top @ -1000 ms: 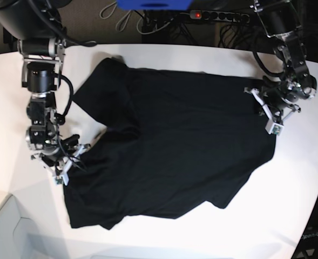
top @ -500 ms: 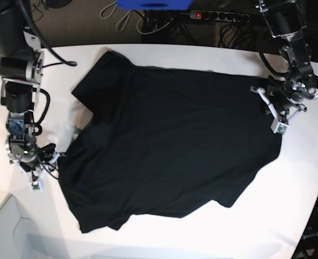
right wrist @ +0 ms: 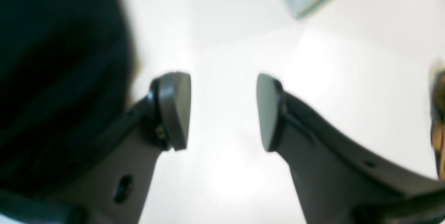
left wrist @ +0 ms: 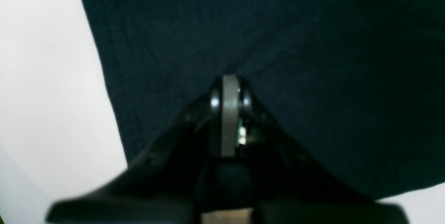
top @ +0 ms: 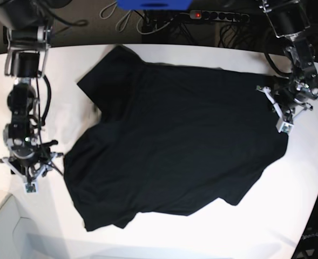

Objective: Layout the t-shirt on the table in an organized manner, then fold the t-shirt properly
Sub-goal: 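Pull the shirt with both grippers to spread its body flat, then regrasp the shirt edges with both grippers near the shoulders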

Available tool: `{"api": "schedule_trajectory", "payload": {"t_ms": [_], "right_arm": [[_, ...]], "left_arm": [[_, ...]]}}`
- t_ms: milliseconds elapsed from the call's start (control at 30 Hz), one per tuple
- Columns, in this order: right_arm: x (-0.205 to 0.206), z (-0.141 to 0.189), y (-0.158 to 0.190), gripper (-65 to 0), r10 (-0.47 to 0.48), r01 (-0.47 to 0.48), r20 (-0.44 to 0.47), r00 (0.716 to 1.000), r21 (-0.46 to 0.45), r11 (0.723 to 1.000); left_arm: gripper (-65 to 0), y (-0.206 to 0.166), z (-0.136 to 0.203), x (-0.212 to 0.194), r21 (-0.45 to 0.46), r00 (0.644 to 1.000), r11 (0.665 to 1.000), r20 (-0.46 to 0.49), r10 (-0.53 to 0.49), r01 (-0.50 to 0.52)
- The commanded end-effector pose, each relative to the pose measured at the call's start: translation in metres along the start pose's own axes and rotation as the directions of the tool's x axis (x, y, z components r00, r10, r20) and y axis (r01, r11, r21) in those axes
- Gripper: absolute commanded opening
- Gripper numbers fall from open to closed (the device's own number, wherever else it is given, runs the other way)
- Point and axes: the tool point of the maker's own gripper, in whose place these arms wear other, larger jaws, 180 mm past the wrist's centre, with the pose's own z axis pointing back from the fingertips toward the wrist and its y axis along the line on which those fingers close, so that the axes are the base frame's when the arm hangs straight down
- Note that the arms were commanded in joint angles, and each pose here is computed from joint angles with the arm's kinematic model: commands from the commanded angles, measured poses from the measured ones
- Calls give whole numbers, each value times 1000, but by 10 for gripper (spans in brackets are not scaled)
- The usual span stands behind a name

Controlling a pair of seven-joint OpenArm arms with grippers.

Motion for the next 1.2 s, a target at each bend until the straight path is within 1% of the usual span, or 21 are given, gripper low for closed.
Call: {"api": "schedule_trajectory", "payload": {"t_ms": [0, 67, 133, 200, 233, 267, 367, 433, 500, 600, 767, 933, 1000, 1133, 1167], "right_arm": [[27, 17, -4, -340, 0, 2, 94, 996, -18, 1000], [20, 42, 19, -340, -14, 13, 93, 996, 12, 1000], [11, 59, 39, -340, -33, 29, 80, 996, 46, 999], [-5, 75, 56, -340, -49, 45, 43, 998, 77, 996], [-13, 81, 64, -340, -41, 39, 21, 999, 98, 994], [-21, 88, 78, -340, -22, 22, 2, 1000, 141, 990], [-50, 106, 115, -342, 65, -49, -49, 997, 272, 961], [-71, 115, 129, -344, 83, -52, -85, 993, 316, 947], [-87, 123, 136, -344, 84, -40, -119, 989, 333, 942], [-102, 132, 143, -344, 87, -30, -146, 985, 350, 936], [-123, 139, 147, -344, 97, -21, -191, 977, 365, 931], [-148, 136, 153, -344, 110, -4, -258, 960, 380, 925], [-161, 133, 145, -345, 98, 16, -296, 950, 359, 933], [-181, 131, 112, -345, 46, 58, -363, 931, 271, 961], [-190, 134, 104, -345, 34, 68, -386, 922, 248, 966]], "left_arm": [[-650, 6, 1, -15, 26, 997, 999, -78, -17, 20], [-650, 6, 1, -14, 26, 997, 999, -76, -19, 21], [-650, 7, 0, -7, 27, 998, 999, -61, -22, 23], [-650, 9, 1, -3, 32, 998, 999, -55, -19, 21], [-650, 10, 1, -2, 33, 998, 999, -53, -18, 20], [-650, 10, 1, -1, 34, 998, 999, -52, -18, 19], [-650, 10, 1, -1, 34, 999, 999, -50, -18, 19], [-650, 10, 1, -1, 34, 999, 999, -49, -18, 19], [-650, 10, 1, -1, 34, 999, 999, -47, -18, 19], [-650, 10, 1, -1, 34, 999, 999, -47, -18, 19], [-650, 10, 1, -1, 34, 999, 999, -47, -18, 19], [-650, 10, 1, -2, 33, 999, 999, -50, -18, 20], [-650, 9, 1, -4, 33, 998, 999, -55, -16, 18], [-650, 8, 1, -4, 29, 998, 999, -54, -13, 15], [-650, 8, 1, -5, 29, 998, 999, -55, -13, 15]]}}
